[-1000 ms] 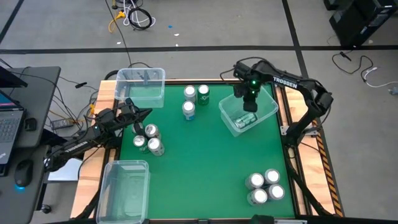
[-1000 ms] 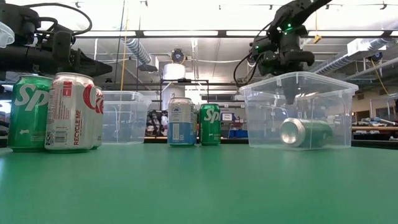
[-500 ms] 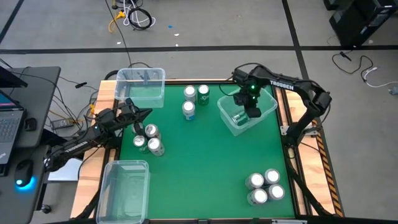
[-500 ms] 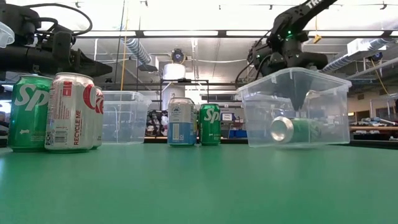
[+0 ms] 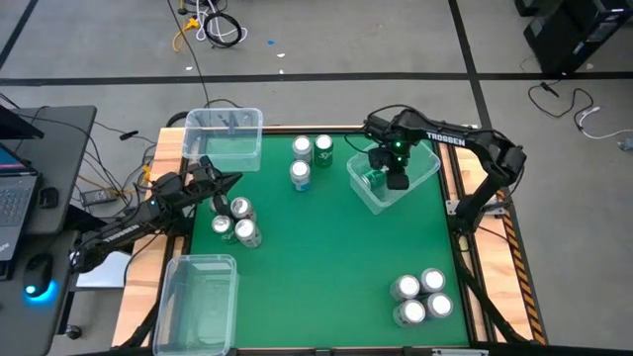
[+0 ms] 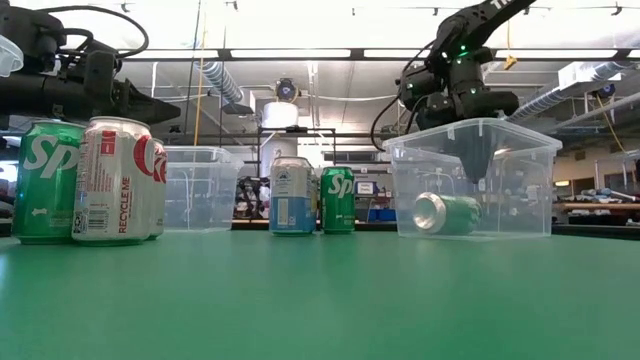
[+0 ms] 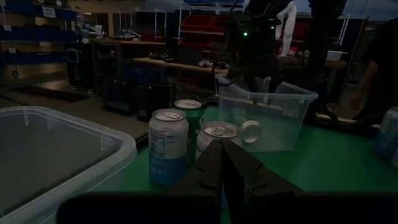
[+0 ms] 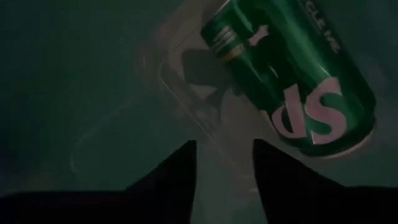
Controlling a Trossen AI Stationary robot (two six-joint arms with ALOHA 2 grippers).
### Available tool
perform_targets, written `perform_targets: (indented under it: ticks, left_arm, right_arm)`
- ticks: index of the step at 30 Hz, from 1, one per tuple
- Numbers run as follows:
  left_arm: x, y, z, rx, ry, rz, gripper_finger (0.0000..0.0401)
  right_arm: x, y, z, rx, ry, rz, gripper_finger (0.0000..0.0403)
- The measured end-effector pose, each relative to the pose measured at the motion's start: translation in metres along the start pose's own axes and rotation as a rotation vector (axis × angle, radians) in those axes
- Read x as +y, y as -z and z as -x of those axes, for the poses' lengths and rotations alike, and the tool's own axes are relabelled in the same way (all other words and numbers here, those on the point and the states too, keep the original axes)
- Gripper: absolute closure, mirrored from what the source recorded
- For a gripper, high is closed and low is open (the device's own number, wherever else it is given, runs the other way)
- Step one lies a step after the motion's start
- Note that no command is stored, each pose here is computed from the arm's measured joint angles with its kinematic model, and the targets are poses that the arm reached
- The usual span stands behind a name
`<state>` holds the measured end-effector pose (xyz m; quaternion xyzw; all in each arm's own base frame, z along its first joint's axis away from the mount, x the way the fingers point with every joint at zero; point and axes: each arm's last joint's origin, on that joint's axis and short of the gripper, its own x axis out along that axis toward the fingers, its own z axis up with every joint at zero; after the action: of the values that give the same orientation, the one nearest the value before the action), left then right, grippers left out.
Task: Sort soda cans
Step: Put the green soda can into the top right transparent bin
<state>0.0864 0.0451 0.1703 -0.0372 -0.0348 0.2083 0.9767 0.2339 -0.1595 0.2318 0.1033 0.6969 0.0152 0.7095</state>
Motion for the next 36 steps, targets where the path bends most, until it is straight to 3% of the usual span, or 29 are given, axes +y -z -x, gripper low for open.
perform_targets:
  ticks: [4,8,11,15,18,36]
  left_arm:
    - [0.000,0.000,0.000,-0.001,0.000,0.000,0.0391]
    - [0.000,0.000,0.000,-0.001,0.000,0.000,0.0391]
    - [0.000,0.000,0.000,-0.001,0.000,0.000,0.0391]
    - [0.000,0.000,0.000,-0.001,0.000,0.000,0.0391]
    - [0.000,0.000,0.000,-0.001,0.000,0.000,0.0391]
    - [0.000,0.000,0.000,0.000,0.000,0.000,0.0391]
  right_arm:
    - [0.002,0.004,0.008,-0.029,0.011,-0.167,0.0230]
    - [-0.004,0.011,0.014,-0.055,0.020,-0.399,0.0241]
    - [-0.013,0.014,0.015,-0.064,0.068,-0.512,0.0277]
    - [-0.022,0.015,0.012,-0.095,0.119,-0.603,0.0359]
    - [-0.025,0.017,0.010,-0.088,0.159,-0.629,0.0393]
    - [-0.027,0.030,-0.024,-0.013,0.240,-0.667,0.0401]
